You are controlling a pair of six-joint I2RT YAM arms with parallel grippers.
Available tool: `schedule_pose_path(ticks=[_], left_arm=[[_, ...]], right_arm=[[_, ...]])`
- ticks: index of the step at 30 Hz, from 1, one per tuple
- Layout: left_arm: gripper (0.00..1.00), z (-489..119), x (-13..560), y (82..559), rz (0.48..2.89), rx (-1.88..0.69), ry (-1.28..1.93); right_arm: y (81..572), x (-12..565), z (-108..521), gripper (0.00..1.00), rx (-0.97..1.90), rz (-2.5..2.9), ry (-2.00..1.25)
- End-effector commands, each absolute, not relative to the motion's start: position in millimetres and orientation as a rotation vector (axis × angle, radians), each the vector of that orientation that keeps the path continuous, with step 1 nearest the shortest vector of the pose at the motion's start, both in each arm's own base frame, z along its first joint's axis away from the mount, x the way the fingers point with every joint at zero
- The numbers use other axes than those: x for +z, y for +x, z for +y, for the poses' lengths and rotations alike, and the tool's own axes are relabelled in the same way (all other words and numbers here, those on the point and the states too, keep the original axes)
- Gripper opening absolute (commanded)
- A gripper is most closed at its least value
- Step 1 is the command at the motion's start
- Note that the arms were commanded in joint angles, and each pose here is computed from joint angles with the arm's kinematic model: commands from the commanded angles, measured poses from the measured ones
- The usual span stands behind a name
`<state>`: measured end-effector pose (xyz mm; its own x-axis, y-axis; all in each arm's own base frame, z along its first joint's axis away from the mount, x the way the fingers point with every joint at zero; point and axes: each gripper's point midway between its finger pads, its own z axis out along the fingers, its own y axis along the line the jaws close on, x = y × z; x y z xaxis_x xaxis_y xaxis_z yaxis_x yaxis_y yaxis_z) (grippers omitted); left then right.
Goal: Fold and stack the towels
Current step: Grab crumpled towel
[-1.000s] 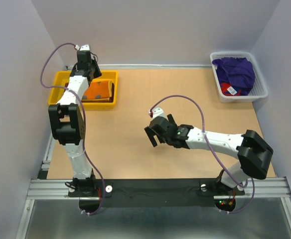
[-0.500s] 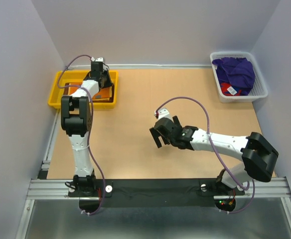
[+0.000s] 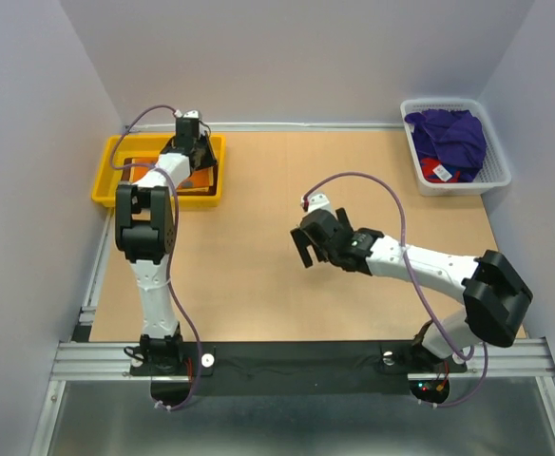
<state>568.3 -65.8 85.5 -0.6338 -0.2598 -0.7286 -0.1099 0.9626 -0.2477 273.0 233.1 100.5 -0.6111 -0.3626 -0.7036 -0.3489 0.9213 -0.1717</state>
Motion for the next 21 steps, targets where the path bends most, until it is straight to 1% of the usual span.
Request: schedule_pose_path(ticks=[1,2,3,5,6,7,8,9,10,11,12,13,16,17,19,21], left_arm=[[0.38,-70.6,220.2,552.9,2.035,-0.323,-0.266],[0.38,-70.3,230.5,544.8,2.033,-0.327,-0.267],[0.39,-69.3,252.9,532.2,2.003,-0.336,-0.273],[0.41,-66.4,269.0,512.7,1.995,-0.333,-0.283],[0.42,-65.4,261.6,499.7,2.014,-0.329,-0.292],[0.48,-63.5,287.5,480.9,1.961,-0.335,-0.278],[0.52,-61.3,272.0,466.1,1.987,-0.322,-0.276],[0.54,-58.9,270.2,454.7,1.987,-0.311,-0.272],[0.58,-56.6,289.5,437.4,1.933,-0.308,-0.246],[0.61,-55.4,266.7,422.8,1.972,-0.299,-0.241],[0.67,-54.1,278.1,407.0,1.931,-0.300,-0.227],[0.70,-53.1,256.8,394.5,1.957,-0.296,-0.226],[0.82,-53.4,255.7,366.1,1.903,-0.317,-0.207],[0.90,-52.9,254.7,361.4,1.881,-0.318,-0.195],[0.99,-50.3,234.4,345.2,1.886,-0.305,-0.194],[0.99,-51.5,218.9,336.3,1.904,-0.309,-0.186]], right_arm=[[329.9,162.3,212.0,1.00,-0.069,2.145,-0.313],[339.3,167.1,201.8,1.00,-0.092,2.139,-0.277],[359.2,178.0,177.0,1.00,-0.147,2.123,-0.179],[378.5,187.9,145.6,1.00,-0.222,2.104,-0.076],[388.3,192.6,127.2,1.00,-0.258,2.096,-0.013],[405.8,199.5,89.9,1.00,-0.302,2.086,0.108],[414.6,203.7,71.6,1.00,-0.309,2.075,0.184],[422.6,207.2,51.5,1.00,-0.329,2.061,0.251],[437.4,213.7,14.7,1.00,-0.350,2.037,0.366],[446.0,217.8,-2.5,1.00,-0.346,2.014,0.427],[459.1,221.0,-31.9,1.00,-0.350,1.990,0.511],[469.1,225.0,-43.5,1.00,-0.319,1.955,0.570],[491.2,226.2,-88.5,1.00,-0.304,1.889,0.710],[509.0,224.2,-98.7,1.00,-0.286,1.861,0.757],[522.4,223.8,-126.3,0.99,-0.300,1.822,0.823],[546.5,218.2,-143.2,0.97,-0.299,1.787,0.867]])
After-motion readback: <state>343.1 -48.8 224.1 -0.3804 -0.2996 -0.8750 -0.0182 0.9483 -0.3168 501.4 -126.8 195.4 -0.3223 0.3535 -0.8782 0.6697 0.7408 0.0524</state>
